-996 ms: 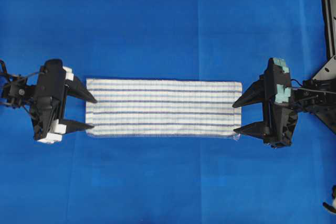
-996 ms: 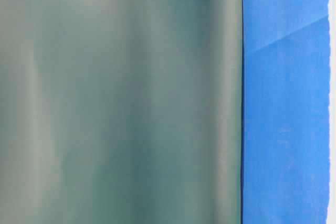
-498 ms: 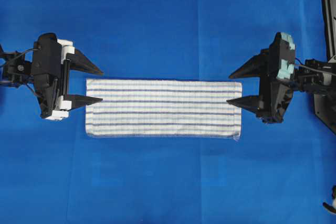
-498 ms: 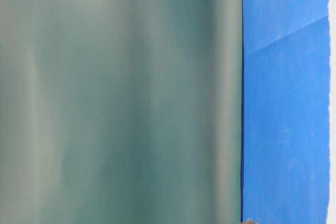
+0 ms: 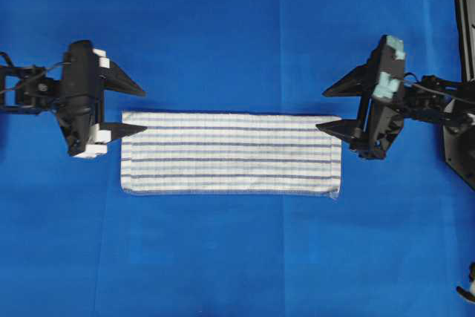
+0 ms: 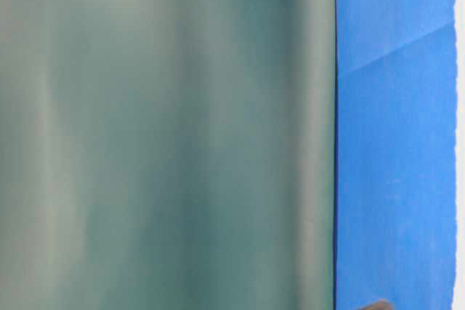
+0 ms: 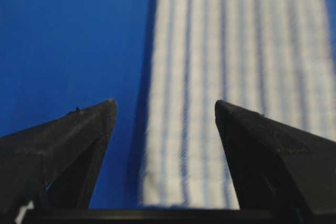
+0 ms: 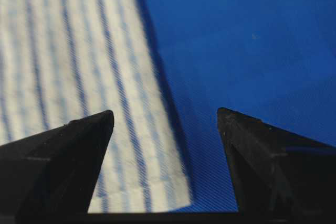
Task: Fold the blue towel.
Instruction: 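Move both grippers to the folded strip's top corners and grasp, then rotate the strip vertical, right gripper pulling its end upward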
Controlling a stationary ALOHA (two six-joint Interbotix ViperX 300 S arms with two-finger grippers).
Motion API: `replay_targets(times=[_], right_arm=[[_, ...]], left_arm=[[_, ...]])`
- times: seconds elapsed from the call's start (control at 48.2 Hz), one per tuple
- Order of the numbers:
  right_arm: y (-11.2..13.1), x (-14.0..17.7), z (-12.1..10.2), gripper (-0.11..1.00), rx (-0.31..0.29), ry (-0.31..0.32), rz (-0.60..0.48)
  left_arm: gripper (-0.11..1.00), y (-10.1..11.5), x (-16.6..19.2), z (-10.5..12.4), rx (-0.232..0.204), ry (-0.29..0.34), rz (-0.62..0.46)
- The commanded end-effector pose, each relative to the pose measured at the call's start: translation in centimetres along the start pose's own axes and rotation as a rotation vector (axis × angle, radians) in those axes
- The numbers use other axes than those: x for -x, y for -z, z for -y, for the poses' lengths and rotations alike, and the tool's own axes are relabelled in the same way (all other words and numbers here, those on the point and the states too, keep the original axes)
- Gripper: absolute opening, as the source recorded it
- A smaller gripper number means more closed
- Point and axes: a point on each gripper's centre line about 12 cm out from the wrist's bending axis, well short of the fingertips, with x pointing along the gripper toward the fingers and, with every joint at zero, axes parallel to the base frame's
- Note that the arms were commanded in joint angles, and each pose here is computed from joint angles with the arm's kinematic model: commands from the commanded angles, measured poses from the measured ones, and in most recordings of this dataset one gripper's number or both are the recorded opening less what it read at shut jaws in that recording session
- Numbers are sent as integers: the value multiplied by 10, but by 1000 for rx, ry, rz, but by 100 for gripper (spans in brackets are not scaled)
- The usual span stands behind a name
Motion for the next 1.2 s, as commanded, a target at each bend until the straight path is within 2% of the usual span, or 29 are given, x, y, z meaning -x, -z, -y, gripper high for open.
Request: replay_targets(times=[0.0, 0.187, 0.249, 0.311, 0.374, 0.519, 0.581, 0.664, 0.934, 1.183], right_arm=[[0, -10, 2, 84, 5, 20, 4], [11, -23, 8, 83, 6, 62, -18], [13, -25, 9, 80, 9, 67, -22], [14, -26, 8, 75, 14, 65, -25], [14, -26, 6, 66, 19, 59, -27], [17, -26, 3, 30, 32, 50, -37], [18, -26, 1, 16, 36, 44, -45], [20, -25, -1, 3, 42, 37, -51], [19, -24, -1, 2, 40, 34, -47], [6, -13, -6, 2, 29, 3, 3]], left_arm=[[70, -3, -9, -5, 10, -14, 5], [63, 11, -26, -10, 23, -28, -43], [57, 15, -29, -10, 27, -28, -57], [45, 19, -31, -9, 25, -26, -73], [33, 21, -31, -8, 23, -24, -80], [8, 21, -31, -5, 17, -17, -83], [2, 21, -31, -5, 16, -15, -89], [2, 22, -31, -5, 15, -15, -98], [2, 20, -29, -5, 9, -14, -97], [2, -1, -18, -4, 4, -10, -77]])
